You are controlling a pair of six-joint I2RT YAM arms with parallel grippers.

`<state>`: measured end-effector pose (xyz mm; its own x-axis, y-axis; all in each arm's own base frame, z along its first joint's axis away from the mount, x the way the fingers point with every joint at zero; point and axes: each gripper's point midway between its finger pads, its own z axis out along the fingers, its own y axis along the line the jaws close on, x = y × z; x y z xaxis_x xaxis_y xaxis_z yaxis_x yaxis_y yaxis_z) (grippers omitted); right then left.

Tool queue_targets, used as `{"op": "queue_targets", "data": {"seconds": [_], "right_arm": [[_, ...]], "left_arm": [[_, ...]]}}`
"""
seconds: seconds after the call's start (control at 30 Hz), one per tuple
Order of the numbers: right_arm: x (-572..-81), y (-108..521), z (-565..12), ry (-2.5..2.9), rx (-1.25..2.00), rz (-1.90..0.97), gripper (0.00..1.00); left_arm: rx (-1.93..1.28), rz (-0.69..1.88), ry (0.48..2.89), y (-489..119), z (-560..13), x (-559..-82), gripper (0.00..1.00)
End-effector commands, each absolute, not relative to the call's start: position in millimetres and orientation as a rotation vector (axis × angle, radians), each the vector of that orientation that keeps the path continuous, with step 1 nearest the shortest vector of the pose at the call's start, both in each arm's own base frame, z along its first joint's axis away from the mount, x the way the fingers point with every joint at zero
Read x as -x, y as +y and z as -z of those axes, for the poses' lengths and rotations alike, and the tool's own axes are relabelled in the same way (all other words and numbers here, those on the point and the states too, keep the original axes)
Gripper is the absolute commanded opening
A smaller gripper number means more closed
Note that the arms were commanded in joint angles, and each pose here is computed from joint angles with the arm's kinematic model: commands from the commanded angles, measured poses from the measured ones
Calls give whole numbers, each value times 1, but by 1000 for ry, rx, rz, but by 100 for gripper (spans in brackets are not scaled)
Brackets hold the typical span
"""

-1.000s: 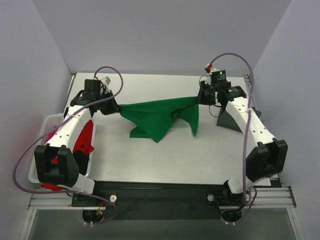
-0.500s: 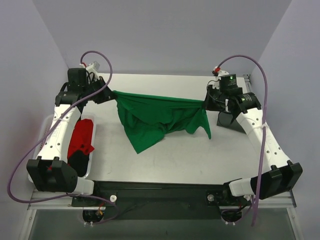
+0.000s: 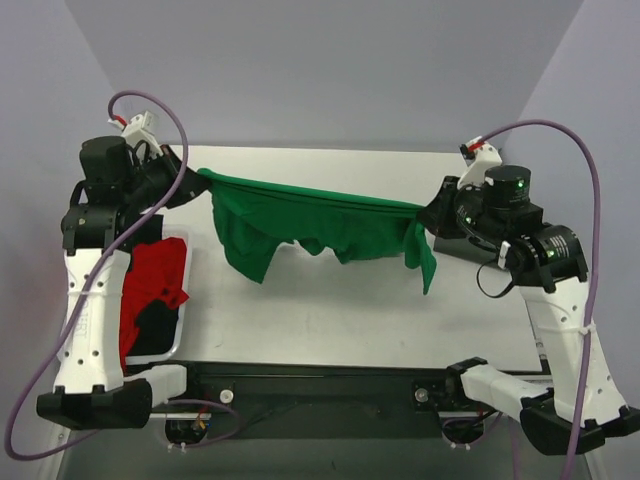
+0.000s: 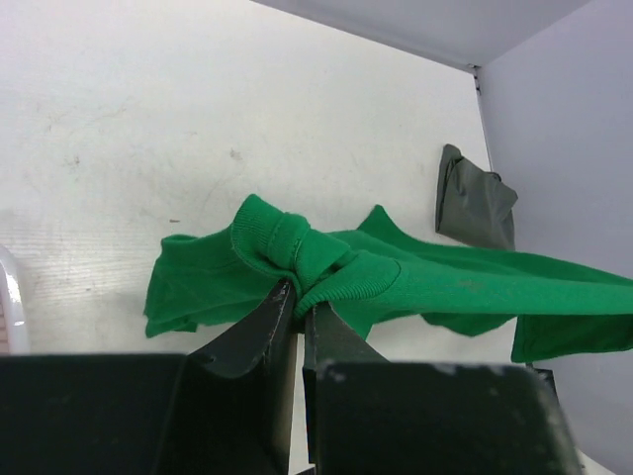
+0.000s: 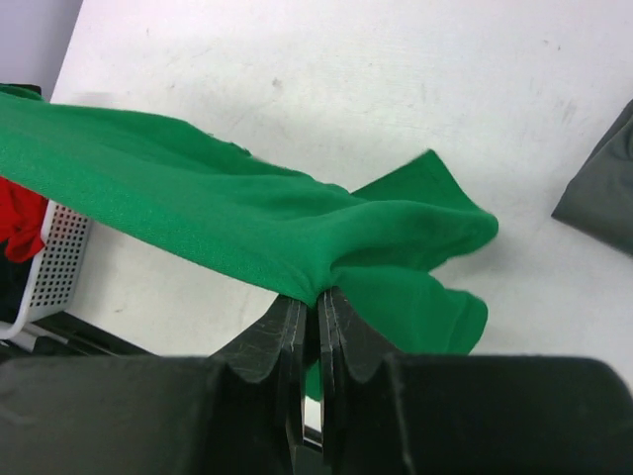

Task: Fold and stack the t-shirts
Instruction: Flatten out the tshirt

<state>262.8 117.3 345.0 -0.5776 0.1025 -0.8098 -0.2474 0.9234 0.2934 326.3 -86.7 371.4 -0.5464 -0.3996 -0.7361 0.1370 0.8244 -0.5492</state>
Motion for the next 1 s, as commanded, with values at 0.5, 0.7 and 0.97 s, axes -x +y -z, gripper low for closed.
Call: {"op": "queue_targets", "data": {"seconds": [0.5,0.7,0.97], "right_arm": [[-452,83,-228,2394,-137,-220,0],[-476,96,-193,2467,-182,-279,71],[-426,106,-166,2571,-160,-353,75]], "left_arm": [[333,637,2007,-69,-299,-573,28],[292,501,2141,-88,-264,-534,67],[191,233,2447,-107,-164,-396,48]]}}
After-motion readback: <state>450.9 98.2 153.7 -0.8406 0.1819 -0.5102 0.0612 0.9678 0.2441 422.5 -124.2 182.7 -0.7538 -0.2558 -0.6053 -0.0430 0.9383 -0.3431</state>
